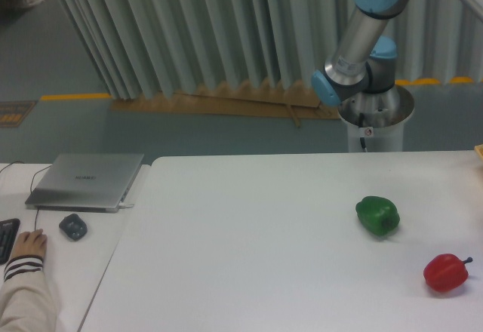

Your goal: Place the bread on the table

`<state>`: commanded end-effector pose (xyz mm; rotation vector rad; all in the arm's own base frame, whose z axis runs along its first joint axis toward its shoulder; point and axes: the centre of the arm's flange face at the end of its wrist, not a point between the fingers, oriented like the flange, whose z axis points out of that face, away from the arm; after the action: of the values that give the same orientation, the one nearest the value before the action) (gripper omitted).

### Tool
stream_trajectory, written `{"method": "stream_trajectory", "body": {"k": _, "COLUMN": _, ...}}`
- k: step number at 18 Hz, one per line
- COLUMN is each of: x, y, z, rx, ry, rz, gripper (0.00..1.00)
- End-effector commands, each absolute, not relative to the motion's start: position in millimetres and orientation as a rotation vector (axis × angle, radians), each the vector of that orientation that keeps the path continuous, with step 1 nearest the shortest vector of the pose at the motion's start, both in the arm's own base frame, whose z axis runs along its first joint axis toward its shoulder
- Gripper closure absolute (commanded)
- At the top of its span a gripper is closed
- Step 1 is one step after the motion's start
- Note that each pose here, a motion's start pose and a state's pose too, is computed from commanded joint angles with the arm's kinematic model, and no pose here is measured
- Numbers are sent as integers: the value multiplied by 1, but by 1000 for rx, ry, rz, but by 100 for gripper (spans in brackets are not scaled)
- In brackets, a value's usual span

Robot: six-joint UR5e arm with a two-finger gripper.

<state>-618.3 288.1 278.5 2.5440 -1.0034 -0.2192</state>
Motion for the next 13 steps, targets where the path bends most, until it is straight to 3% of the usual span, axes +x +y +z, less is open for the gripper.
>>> {"method": "stream_trajectory", "body": {"k": 5, "x": -628, "y": 291, "z": 259, "rx": 2546, "ry": -1001, "rz": -212, "gripper": 8}}
{"method": "stream_trajectory", "body": {"k": 6, "x": -628, "y": 290, "z": 257, "rx": 2546, "ry": -1001, "rz": -211, "gripper": 19}}
{"method": "stream_trajectory", "body": {"k": 10, "x": -628, "y": 282, "z": 270, "rx": 2552, "ry": -978, "rz": -224, "gripper": 100}}
{"method": "stream_trajectory", "body": {"k": 13, "x": -621, "y": 279, "z": 292, "rx": 2566, "ry": -934, "rz": -264, "gripper": 100}}
